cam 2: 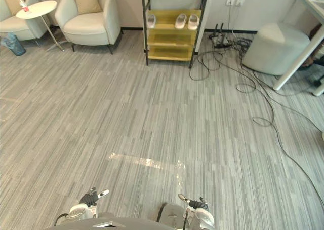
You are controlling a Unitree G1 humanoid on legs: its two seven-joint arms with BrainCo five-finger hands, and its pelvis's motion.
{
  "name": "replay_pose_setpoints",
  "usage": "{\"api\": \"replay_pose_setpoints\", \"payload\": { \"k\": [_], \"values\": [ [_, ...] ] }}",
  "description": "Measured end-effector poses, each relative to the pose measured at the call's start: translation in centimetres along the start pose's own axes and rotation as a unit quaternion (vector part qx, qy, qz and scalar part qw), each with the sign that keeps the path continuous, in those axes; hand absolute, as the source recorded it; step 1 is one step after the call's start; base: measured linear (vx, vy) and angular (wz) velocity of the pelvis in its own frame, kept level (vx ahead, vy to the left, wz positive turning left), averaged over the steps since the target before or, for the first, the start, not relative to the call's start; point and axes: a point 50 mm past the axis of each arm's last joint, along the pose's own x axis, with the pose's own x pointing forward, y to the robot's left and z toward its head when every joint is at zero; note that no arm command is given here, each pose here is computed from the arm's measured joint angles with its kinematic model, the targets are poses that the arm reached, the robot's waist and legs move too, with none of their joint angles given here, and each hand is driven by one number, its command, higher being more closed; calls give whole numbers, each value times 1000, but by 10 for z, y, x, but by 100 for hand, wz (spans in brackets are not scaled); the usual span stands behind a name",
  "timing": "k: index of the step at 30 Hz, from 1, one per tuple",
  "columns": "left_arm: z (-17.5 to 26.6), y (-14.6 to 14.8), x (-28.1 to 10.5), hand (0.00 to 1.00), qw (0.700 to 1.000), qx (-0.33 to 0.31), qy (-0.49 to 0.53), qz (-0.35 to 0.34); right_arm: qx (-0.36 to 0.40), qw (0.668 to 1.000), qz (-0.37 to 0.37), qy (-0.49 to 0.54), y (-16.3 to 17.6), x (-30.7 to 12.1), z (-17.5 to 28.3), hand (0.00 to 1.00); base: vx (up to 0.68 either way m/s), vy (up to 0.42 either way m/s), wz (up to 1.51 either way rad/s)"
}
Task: Pick up cushions and gather them together orderly.
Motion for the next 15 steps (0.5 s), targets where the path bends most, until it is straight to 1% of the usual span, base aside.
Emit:
{"api": "replay_pose_setpoints", "payload": {
  "k": [3,6,8,11,15],
  "values": [
    [2,2,0,0,1000,-2,-6,-2,6,1000,-6,11,-2,0,-4,0,346,146,-20],
    [3,-2,0,0,1000,16,-7,-10,9,1000,-13,11,-8,1,-4,0,275,291,-18],
    [14,7,3,0,999,32,-20,-2,6,1000,3,22,5,-2,-11,0,192,195,15],
    [14,11,3,0,999,37,-19,1,12,1000,5,26,7,-3,-14,0,123,90,21],
    [12,11,3,0,999,38,-14,1,16,1000,2,24,6,-3,-13,0,37,15,-14]
  ]
}}
